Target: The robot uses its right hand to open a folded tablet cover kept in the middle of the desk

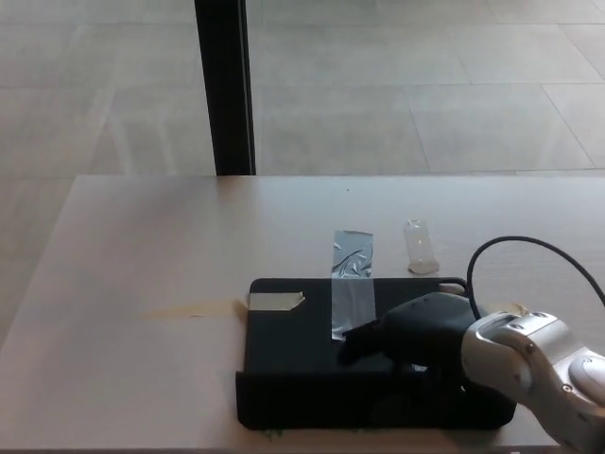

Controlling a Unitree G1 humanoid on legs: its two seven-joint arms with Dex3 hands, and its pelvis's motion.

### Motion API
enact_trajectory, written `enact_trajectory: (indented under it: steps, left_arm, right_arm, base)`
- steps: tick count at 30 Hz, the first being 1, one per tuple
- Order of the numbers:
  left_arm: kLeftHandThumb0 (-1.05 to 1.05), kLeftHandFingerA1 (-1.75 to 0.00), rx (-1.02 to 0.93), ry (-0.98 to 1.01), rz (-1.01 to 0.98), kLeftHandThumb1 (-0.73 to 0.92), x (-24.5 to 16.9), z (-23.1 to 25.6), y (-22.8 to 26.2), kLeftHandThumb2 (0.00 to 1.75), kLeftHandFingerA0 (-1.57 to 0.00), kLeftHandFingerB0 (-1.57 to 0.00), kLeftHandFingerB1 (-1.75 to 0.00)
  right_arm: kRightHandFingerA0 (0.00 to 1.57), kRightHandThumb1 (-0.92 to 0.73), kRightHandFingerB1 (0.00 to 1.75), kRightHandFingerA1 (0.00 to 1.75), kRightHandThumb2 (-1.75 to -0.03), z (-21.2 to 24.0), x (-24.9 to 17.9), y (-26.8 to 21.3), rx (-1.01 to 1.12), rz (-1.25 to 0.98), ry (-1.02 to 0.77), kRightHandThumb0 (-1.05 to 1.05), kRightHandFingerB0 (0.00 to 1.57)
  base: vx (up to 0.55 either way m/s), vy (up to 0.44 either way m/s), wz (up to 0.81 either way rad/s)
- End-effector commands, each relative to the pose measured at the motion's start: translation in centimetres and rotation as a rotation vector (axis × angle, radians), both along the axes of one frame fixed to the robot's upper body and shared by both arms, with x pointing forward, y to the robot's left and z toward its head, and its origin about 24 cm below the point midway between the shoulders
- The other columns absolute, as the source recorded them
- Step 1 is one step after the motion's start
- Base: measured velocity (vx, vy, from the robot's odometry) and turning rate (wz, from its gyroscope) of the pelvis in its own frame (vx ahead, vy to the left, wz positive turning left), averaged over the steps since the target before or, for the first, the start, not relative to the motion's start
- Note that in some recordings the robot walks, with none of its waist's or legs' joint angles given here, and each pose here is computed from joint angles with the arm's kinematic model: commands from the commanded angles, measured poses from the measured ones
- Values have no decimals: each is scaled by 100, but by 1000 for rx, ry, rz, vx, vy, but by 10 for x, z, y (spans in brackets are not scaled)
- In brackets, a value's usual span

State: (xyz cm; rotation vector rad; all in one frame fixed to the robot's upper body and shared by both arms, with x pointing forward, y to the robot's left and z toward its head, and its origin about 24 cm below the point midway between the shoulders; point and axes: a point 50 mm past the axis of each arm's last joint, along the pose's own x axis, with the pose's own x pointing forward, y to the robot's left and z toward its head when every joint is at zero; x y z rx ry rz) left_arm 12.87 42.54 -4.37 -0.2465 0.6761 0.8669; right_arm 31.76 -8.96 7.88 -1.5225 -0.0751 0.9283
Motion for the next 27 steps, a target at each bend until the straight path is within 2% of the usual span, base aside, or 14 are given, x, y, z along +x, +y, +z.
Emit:
enact_trajectory:
  steps: [1, 2, 3, 7, 8, 9, 10, 11, 18, 19, 21, 25, 26, 27]
  left_arm:
    - [-72, -85, -5, -45, 43, 77, -5, 18, 19, 63, -66, -36, -61]
    - [-73, -86, -4, -46, 44, 76, -5, 18, 19, 63, -66, -36, -61]
    - [-73, -84, -2, -45, 41, 76, -5, 18, 19, 63, -65, -36, -61]
    - [-73, -83, 16, -39, 30, 76, -1, 21, 19, 63, -67, -39, -62]
    - [-74, -83, 21, -32, 25, 76, 1, 20, 19, 63, -66, -39, -62]
    - [-74, -83, 22, -30, 24, 76, 1, 20, 18, 63, -66, -39, -62]
    - [-73, -83, 18, -38, 32, 75, 2, 21, 19, 62, -66, -40, -61]
    - [-75, -86, 14, -51, 38, 75, 3, 22, 19, 62, -71, -40, -64]
    - [-75, -84, 31, -55, 22, 76, 12, 28, 21, 63, -70, -39, -63]
    - [-79, -81, 24, -65, 25, 56, 11, 28, 21, 91, -65, -38, -64]
    - [-77, -83, 10, -81, 34, 74, 10, 27, 21, 62, -68, -38, -62]
    - [-76, -83, 19, -76, 33, 75, 12, 28, 21, 63, -67, -37, -62]
    - [-76, -82, 21, -75, 32, 75, 12, 28, 21, 63, -67, -38, -61]
    - [-77, -82, 23, -73, 28, 75, 12, 28, 21, 63, -66, -37, -61]
  right_arm:
    - [35, -92, 48, 70, -72, -41, -19, 3, -626, -7, 215, -105, 30]
    - [37, -69, 55, 73, -112, -44, -19, 3, -631, -24, 199, -105, 28]
    - [34, -92, 47, 71, -72, -44, -19, 4, -637, -24, 203, -105, 30]
    - [26, -89, 42, 65, -68, -47, -20, 3, -612, -68, 255, -105, 18]
    - [28, -70, 50, 64, -122, -47, -24, 3, -638, -60, 245, -104, 19]
    - [28, -70, 50, 64, -122, -47, -26, 4, -653, -53, 237, -104, 19]
    - [48, -69, 57, 76, -121, -45, -27, 4, -634, -54, 239, -102, 36]
    - [42, -91, 51, 72, -68, -41, -30, 4, -592, -64, 237, -105, 33]
    - [44, -86, 44, 71, -66, -14, -64, -1, -431, -154, 264, -103, 26]
    - [74, -56, 49, 85, -114, -13, -82, -1, -469, -38, 144, -84, 7]
    - [62, -66, 43, 87, -107, -10, -93, -2, -420, -65, 165, -105, 7]
    - [80, -69, 53, 98, -109, -5, -107, -3, -394, -52, 136, -105, 17]
    - [74, -92, 46, 91, -70, -3, -110, -4, -380, -43, 140, -105, 25]
    - [75, -74, 55, 92, -122, -2, -114, -4, -368, -37, 147, -105, 26]
  base:
    - [0, 0, 0]
    - [0, 0, 0]
    - [0, 0, 0]
    - [0, 0, 0]
    - [0, 0, 0]
    - [0, 0, 0]
    - [0, 0, 0]
    - [0, 0, 0]
    - [0, 0, 0]
    - [0, 0, 0]
    - [0, 0, 0]
    - [0, 0, 0]
    - [0, 0, 0]
    - [0, 0, 0]
